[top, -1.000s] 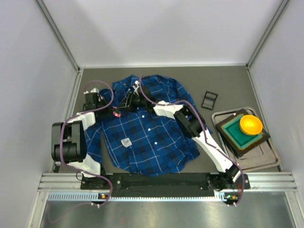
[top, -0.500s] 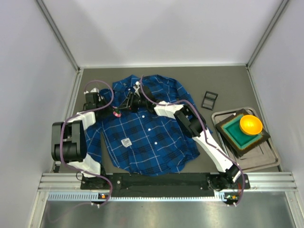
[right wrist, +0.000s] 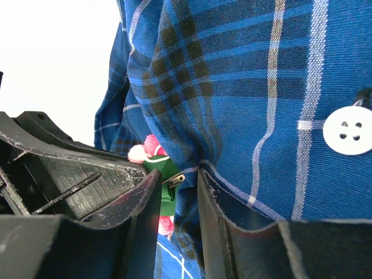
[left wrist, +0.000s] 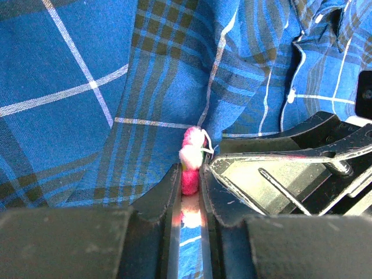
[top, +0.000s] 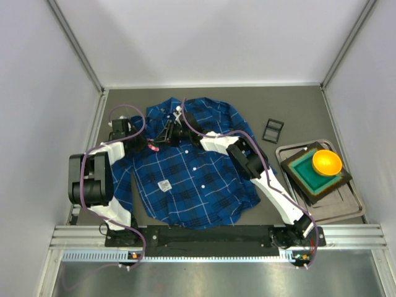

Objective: Remove the brooch from the garment

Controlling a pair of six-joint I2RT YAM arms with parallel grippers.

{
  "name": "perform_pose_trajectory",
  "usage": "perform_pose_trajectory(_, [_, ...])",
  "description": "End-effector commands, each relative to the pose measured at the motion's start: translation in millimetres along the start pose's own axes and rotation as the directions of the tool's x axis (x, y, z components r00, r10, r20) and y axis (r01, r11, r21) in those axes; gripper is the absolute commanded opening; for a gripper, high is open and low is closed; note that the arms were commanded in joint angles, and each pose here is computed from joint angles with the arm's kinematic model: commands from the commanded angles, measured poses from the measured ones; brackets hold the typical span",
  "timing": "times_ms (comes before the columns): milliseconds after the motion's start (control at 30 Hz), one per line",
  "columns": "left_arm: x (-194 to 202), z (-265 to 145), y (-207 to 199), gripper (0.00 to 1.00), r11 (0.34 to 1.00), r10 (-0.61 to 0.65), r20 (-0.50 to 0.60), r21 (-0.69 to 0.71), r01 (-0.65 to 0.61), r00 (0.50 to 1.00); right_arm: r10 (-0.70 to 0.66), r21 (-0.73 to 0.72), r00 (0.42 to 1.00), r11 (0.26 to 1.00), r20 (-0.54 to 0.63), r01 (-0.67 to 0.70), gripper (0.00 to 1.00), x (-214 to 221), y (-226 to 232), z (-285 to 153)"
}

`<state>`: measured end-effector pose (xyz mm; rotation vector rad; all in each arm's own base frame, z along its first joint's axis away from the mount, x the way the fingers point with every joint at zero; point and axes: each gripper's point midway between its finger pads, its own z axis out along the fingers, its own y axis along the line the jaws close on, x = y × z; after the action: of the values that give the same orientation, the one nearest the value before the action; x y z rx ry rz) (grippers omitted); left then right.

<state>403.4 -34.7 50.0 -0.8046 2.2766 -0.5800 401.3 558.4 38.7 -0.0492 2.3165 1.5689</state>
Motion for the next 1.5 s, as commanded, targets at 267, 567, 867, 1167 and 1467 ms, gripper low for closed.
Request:
perform_pose_trajectory(267, [5.6,4.8,4.7,0.00,0.999,-0.024,-0.033,-0.030,0.023,0.999,0.005,0.119,1.000,0.993,-0.030,-0.001,0.18,25.5,-31.8,9.1])
perform_pose_trajectory(567, [9.3,6.0,14.5,0.00,0.998,-0.009,-0.040,-0.059,0.007,0.999,-0.003,0.083,1.000,0.997,-0.021,0.005,0.10,19.7,-24.3,8.1])
perform_pose_trajectory(867, [11.4,3.9,18.3,0.00,0.998,-0.006,-0.045,-0.060,0.003,0.999,-0.007,0.046,1.000,0.999,0.004,0.007,0.36,6.0,-17.2,-4.7])
perform_pose_trajectory(1167, [9.7,0.1,16.4,0.00,0.999,0.016,-0.050,-0.043,-0.018,0.999,-0.012,0.010,1.000,1.000,-0.004,0.012,0.53,-1.4,-3.6,-18.8])
perform_pose_trajectory(1467, [-3.4,-10.6,34.6,0.00,0.958,0.069,-0.131,-0.269,-0.102,0.989,-0.058,0.144,0.998,0.988,0.038,0.052,0.61,-20.5,-31.3,-32.9])
